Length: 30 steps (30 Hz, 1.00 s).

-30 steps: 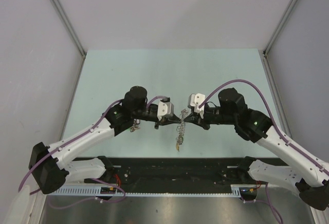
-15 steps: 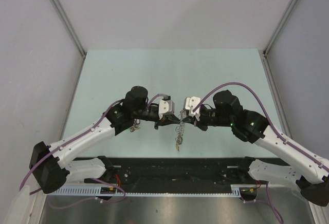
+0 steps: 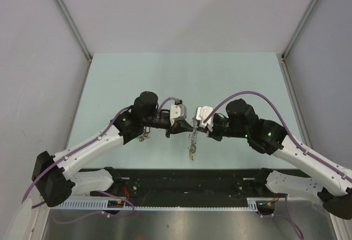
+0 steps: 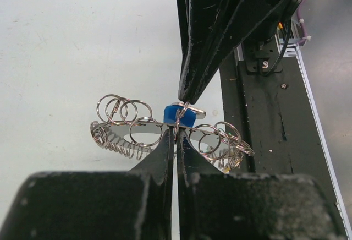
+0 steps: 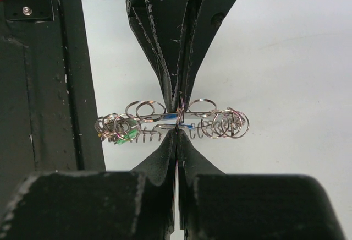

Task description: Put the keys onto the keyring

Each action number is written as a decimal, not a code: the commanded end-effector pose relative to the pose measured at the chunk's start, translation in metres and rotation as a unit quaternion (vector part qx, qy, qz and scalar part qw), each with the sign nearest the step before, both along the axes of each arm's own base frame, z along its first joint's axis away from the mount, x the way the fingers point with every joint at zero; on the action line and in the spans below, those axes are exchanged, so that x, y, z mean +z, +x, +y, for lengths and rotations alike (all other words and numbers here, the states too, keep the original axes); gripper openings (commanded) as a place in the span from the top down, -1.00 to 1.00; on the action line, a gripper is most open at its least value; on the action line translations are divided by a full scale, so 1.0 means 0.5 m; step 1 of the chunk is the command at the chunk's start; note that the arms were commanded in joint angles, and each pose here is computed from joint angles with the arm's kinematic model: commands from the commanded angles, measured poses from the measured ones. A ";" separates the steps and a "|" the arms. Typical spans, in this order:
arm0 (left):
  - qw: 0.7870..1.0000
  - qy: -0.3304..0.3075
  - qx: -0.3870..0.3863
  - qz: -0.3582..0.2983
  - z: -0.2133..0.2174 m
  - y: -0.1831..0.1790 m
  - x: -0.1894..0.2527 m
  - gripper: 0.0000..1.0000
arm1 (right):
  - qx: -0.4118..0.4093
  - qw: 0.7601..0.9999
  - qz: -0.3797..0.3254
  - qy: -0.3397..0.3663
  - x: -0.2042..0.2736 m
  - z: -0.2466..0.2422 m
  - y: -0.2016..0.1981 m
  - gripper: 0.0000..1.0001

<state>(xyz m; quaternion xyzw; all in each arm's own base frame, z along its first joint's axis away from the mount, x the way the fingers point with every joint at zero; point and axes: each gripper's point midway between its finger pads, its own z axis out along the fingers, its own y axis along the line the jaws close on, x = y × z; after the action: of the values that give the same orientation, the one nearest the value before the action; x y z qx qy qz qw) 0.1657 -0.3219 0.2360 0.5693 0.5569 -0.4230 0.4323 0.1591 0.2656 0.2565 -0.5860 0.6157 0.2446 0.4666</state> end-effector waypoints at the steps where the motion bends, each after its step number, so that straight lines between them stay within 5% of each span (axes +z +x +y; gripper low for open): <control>1: 0.997 -0.060 0.011 -0.055 -0.017 0.028 0.104 1.00 | -0.005 1.000 -0.006 -0.001 0.016 -0.006 -0.003 1.00; 20: 0.998 -0.041 0.014 -0.053 -0.018 0.036 0.089 1.00 | -0.025 0.999 -0.020 0.029 0.045 0.004 0.017 0.99; 30: 0.997 -0.042 0.012 -0.060 -0.015 0.034 0.089 1.00 | -0.073 0.994 -0.004 0.086 0.088 -0.043 0.034 0.49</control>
<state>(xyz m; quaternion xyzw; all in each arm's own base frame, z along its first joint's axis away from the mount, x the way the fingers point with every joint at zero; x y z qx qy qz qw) 0.1770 -0.3257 0.2467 0.5648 0.5593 -0.4097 0.4475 0.1731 0.2504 0.2693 -0.5339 0.6458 0.2379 0.4912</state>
